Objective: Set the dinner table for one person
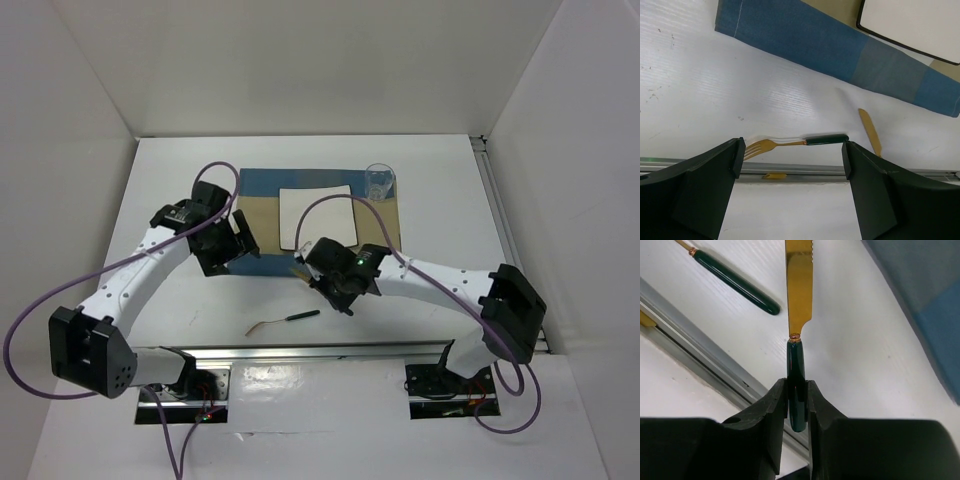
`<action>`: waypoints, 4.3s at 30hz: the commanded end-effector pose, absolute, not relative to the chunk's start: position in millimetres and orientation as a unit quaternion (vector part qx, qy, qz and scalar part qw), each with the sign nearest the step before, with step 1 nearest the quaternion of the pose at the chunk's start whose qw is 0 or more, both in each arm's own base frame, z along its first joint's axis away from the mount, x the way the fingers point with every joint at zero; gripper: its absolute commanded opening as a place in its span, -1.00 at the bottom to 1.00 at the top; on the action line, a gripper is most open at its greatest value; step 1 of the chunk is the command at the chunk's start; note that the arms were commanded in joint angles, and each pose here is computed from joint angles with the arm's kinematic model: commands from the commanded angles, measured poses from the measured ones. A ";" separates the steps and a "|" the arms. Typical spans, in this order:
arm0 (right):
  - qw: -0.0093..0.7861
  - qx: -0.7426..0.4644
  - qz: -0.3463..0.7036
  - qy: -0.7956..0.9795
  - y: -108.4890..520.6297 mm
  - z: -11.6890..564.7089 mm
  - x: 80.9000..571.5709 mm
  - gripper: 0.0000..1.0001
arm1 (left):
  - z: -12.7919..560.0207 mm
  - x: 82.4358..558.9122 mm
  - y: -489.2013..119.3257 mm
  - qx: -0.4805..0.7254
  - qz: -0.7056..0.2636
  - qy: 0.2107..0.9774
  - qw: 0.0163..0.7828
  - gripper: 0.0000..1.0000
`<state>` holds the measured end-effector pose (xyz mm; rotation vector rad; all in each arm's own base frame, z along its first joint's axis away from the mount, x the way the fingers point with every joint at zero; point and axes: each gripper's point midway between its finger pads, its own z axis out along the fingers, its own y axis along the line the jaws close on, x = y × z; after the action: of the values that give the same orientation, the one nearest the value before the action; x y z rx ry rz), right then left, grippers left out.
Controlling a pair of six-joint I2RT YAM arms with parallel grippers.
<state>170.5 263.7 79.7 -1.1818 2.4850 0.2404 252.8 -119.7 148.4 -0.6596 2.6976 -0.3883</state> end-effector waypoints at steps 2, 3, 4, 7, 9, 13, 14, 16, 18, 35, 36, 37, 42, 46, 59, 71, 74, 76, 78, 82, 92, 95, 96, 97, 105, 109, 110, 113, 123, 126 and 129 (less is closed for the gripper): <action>0.205 -0.339 0.076 0.915 252.0 109.8 183.6 -1.00 | 156.7 266.3 -122.6 -0.229 -0.143 0.946 0.180 0.95; 0.207 -0.298 0.082 0.928 245.5 112.9 193.0 -1.00 | 157.6 269.7 -123.6 -0.229 -0.143 0.946 0.180 0.95; 0.209 -0.276 0.088 0.934 244.0 115.8 199.1 -1.00 | 154.5 270.0 -123.4 -0.224 -0.140 0.948 0.176 0.98; 0.220 -0.175 0.101 0.954 228.4 124.0 223.1 -1.00 | 160.7 275.3 -130.0 -0.203 -0.160 0.948 0.186 0.98; 0.232 -0.106 0.108 0.961 218.4 126.8 243.4 -1.00 | 164.2 273.7 -130.8 -0.195 -0.167 0.947 0.193 0.98; 0.242 -0.027 0.110 0.964 205.6 126.9 270.2 -1.00 | 162.5 272.4 -130.2 -0.190 -0.169 0.947 0.198 0.98; 0.241 -0.012 0.102 0.965 199.3 124.0 275.3 -1.00 | 162.5 272.4 -130.1 -0.190 -0.169 0.947 0.198 0.98; 0.239 0.025 0.094 0.966 186.0 120.6 292.2 -1.00 | 161.5 270.2 -129.2 -0.187 -0.166 0.949 0.195 0.98; 0.243 0.043 0.091 0.965 179.7 114.8 305.9 -1.00 | 161.5 270.2 -129.2 -0.186 -0.166 0.949 0.195 0.98; 0.243 0.091 0.047 0.965 151.5 55.5 373.6 -1.00 | 158.9 247.0 -141.7 -0.122 -0.179 0.960 0.178 0.98; 0.249 0.095 0.034 0.963 146.6 55.7 375.6 -1.00 | 158.9 245.7 -143.9 -0.118 -0.180 0.961 0.177 0.98; 0.247 0.096 0.026 0.964 144.6 53.2 376.8 -1.00 | 157.6 241.8 -146.2 -0.110 -0.174 0.963 0.174 0.98; 0.245 0.099 0.004 0.965 139.4 46.7 381.0 -0.70 | 149.8 232.2 -150.2 -0.111 -0.164 0.967 0.160 1.00; 0.245 0.090 0.002 0.965 139.5 46.0 383.0 -0.27 | 147.3 228.4 -157.3 -0.107 -0.162 0.969 0.155 1.00; 0.267 0.099 0.006 0.959 137.3 73.4 385.2 0.22 | 147.1 234.6 -156.2 -0.097 -0.143 0.973 0.156 1.00; 0.324 0.004 0.057 0.944 168.3 173.8 342.2 0.37 | 145.5 241.4 -149.3 -0.118 -0.107 0.976 0.147 1.00; 0.332 -0.038 0.066 0.940 184.2 184.5 326.8 0.37 | 144.0 230.1 -154.9 -0.166 -0.112 0.969 0.141 1.00; 0.339 -0.043 0.074 0.937 182.6 192.1 321.8 0.39 | 143.3 215.2 -158.6 -0.196 -0.119 0.963 0.140 1.00; 0.333 -0.052 0.082 0.938 184.5 188.0 317.0 0.39 | 143.0 206.3 -175.9 -0.241 -0.160 0.950 0.117 1.00; 0.330 -0.058 0.119 0.935 190.8 201.6 303.5 0.42 | 137.3 186.5 -208.4 -0.293 -0.194 0.933 0.073 1.00; 0.338 -0.074 0.189 0.919 198.2 222.8 275.2 0.46 | 127.4 160.2 -211.7 -0.431 -0.115 0.894 0.038 0.86; 0.330 -0.116 0.223 0.910 206.5 226.0 260.8 0.46 | 147.0 182.6 -207.8 -0.385 -0.130 0.907 0.108 0.86; 0.336 -0.139 0.233 0.902 209.4 229.2 258.0 0.50 | 163.3 200.0 -204.2 -0.350 -0.130 0.915 0.152 0.86; 0.327 -0.161 0.245 0.898 215.7 224.7 251.4 0.54 | 169.7 206.3 -201.1 -0.335 -0.124 0.920 0.163 0.91; 0.260 -0.379 0.236 0.856 285.6 174.0 182.9 0.54 | 247.3 267.0 -154.9 -0.222 -0.055 0.947 0.224 0.96; 0.258 -0.418 0.195 0.849 302.0 148.4 175.5 0.52 | 278.5 283.1 -124.2 -0.248 -0.081 0.935 0.240 0.96; 0.256 -0.428 0.189 0.846 303.4 138.9 168.0 0.52 | 284.9 285.3 -125.1 -0.250 -0.106 0.932 0.241 0.96; 0.284 -0.445 0.175 0.831 314.0 126.8 172.2 0.43 | 308.9 291.9 -111.7 -0.261 -0.161 0.915 0.262 1.00; 0.287 -0.512 0.147 0.796 349.0 78.3 188.5 0.31 | 334.6 296.7 -89.1 -0.272 -0.227 0.890 0.287 1.00; 0.276 -0.547 0.139 0.778 357.3 64.0 184.7 0.31 | 327.5 298.0 -85.1 -0.275 -0.226 0.890 0.284 1.00; 0.270 -0.557 0.139 0.773 360.9 54.0 184.7 0.29 | 323.6 296.2 -78.4 -0.282 -0.223 0.890 0.282 1.00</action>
<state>174.4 334.6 38.6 -1.4753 2.2198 0.3344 298.5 -81.1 317.0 -0.8089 2.4085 -0.5633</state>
